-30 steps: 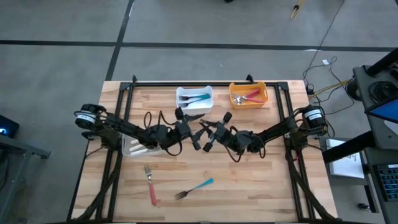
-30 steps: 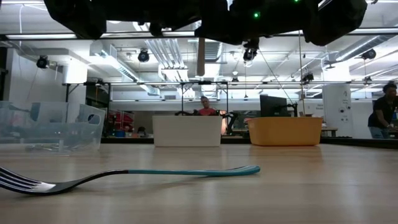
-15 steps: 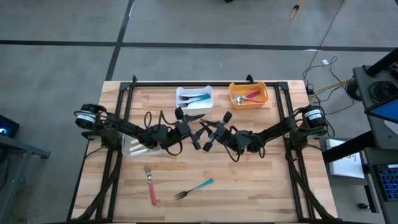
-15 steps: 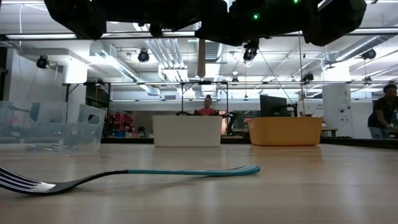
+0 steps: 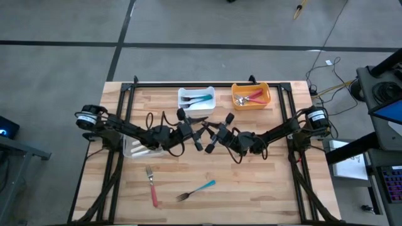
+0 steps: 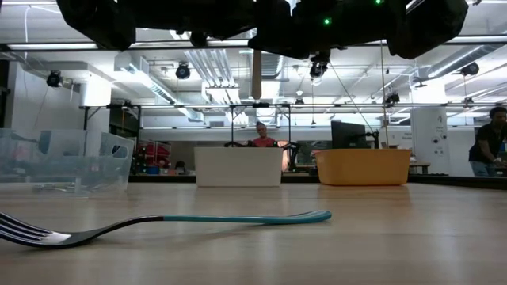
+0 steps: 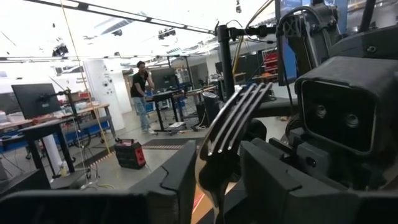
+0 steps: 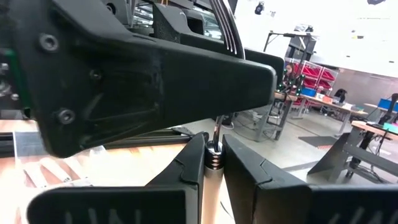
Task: Sort silverware by color (type)
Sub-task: Put the white fork into the transparent bin
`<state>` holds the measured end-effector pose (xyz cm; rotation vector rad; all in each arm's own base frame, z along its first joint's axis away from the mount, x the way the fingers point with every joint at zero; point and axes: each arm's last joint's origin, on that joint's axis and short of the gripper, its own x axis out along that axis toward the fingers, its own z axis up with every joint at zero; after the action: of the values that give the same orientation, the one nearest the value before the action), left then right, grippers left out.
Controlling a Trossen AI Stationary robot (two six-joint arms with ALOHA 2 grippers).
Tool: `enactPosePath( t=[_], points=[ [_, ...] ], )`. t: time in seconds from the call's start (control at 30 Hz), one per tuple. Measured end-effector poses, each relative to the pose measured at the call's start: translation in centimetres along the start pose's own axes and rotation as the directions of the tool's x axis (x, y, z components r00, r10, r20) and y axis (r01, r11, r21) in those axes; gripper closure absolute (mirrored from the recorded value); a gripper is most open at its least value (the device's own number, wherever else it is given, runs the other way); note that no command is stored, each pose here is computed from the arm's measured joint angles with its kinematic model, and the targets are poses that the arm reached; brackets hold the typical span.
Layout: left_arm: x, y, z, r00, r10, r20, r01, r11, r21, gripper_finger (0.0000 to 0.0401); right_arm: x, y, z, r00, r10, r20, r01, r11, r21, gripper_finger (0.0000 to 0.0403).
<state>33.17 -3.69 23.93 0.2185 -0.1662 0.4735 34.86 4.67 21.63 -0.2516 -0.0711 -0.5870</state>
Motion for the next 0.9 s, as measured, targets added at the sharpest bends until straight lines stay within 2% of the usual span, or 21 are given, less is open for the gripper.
enactPosePath(
  t=[0.2,0.57,0.77,0.9],
  points=[
    [0.01,0.01,-0.07,1.000,-0.001,-0.005,0.001,1.000,-0.013,0.0335,-0.01,0.01,-0.01,1.000,0.003,0.001,-0.003,1.000,0.002,0.0368],
    [-0.01,0.01,-0.13,1.000,0.011,-0.015,-0.012,0.999,-0.043,0.0395,-0.06,0.06,-0.02,1.000,-0.001,-0.003,0.001,0.998,0.057,0.0334],
    [-0.11,-0.01,-0.08,0.999,0.002,-0.037,-0.004,0.998,-0.057,0.0401,-0.20,-0.03,0.12,0.999,0.011,-0.034,-0.007,0.994,0.108,0.0302],
    [-0.46,0.41,0.70,0.997,-0.010,-0.074,0.007,0.999,-0.046,0.0401,-0.34,-0.24,0.34,0.997,0.022,-0.068,-0.015,0.995,0.097,0.0284]
  ],
)
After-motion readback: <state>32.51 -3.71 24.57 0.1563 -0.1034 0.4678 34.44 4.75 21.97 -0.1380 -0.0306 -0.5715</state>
